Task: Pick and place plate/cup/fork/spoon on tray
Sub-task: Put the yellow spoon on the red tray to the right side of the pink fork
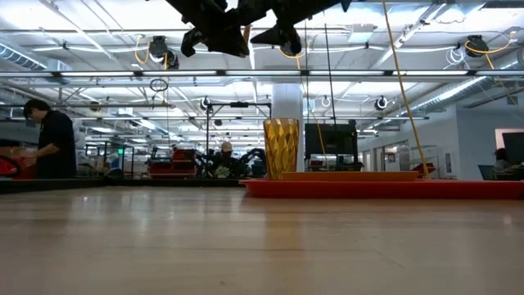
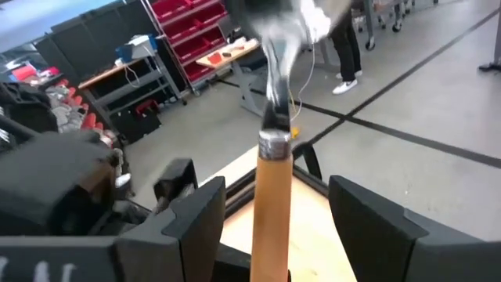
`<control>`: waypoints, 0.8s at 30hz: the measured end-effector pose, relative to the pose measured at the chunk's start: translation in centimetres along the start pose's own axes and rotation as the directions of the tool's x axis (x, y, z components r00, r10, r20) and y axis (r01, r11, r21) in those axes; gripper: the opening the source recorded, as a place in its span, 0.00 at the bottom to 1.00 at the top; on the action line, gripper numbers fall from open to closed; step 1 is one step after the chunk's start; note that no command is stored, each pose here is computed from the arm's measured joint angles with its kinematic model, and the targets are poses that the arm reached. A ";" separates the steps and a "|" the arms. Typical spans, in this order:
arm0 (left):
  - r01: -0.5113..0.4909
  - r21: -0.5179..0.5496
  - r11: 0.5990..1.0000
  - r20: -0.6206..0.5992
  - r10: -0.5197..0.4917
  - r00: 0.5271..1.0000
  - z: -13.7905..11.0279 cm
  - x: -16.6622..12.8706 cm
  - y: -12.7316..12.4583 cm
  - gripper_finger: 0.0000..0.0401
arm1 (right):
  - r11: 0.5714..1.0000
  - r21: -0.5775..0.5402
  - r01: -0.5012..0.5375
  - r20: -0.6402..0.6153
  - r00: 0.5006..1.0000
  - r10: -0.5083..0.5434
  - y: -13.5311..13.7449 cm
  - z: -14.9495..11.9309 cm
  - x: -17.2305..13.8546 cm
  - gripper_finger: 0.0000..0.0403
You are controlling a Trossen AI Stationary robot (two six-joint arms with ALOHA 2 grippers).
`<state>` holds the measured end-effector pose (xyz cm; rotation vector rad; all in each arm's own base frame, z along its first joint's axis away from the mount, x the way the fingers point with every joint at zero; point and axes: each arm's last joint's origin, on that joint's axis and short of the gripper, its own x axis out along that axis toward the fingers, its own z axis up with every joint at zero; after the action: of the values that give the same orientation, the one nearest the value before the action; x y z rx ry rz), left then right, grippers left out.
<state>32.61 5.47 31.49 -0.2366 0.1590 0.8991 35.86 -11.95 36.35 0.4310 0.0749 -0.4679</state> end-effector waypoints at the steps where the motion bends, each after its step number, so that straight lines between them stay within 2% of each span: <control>1: 0.000 0.005 1.000 0.000 0.000 1.000 0.0 0.0 0.0 0.08 | 1.000 0.005 0.003 -0.005 1.000 -0.003 -0.1 -0.2 0.2 0.55; 10: -0.015 0.027 1.000 -0.022 0.016 1.000 -0.3 0.0 0.1 0.08 | 0.999 -0.031 -0.032 0.092 0.995 0.035 0.2 0.2 0.9 0.51; 15: -0.031 0.023 0.999 -0.016 0.031 0.999 -0.3 0.0 0.2 0.08 | 0.999 -0.035 -0.024 0.067 0.997 0.026 0.1 -0.1 1.1 0.48; 24: -0.041 0.001 0.999 -0.012 0.041 0.999 -0.3 0.0 0.2 0.08 | 0.999 -0.038 -0.020 0.067 0.998 0.022 0.1 -0.1 1.0 0.34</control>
<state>32.43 5.51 31.20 -0.2389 0.1761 0.9385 36.82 -12.29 36.11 0.3789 0.0141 -0.4591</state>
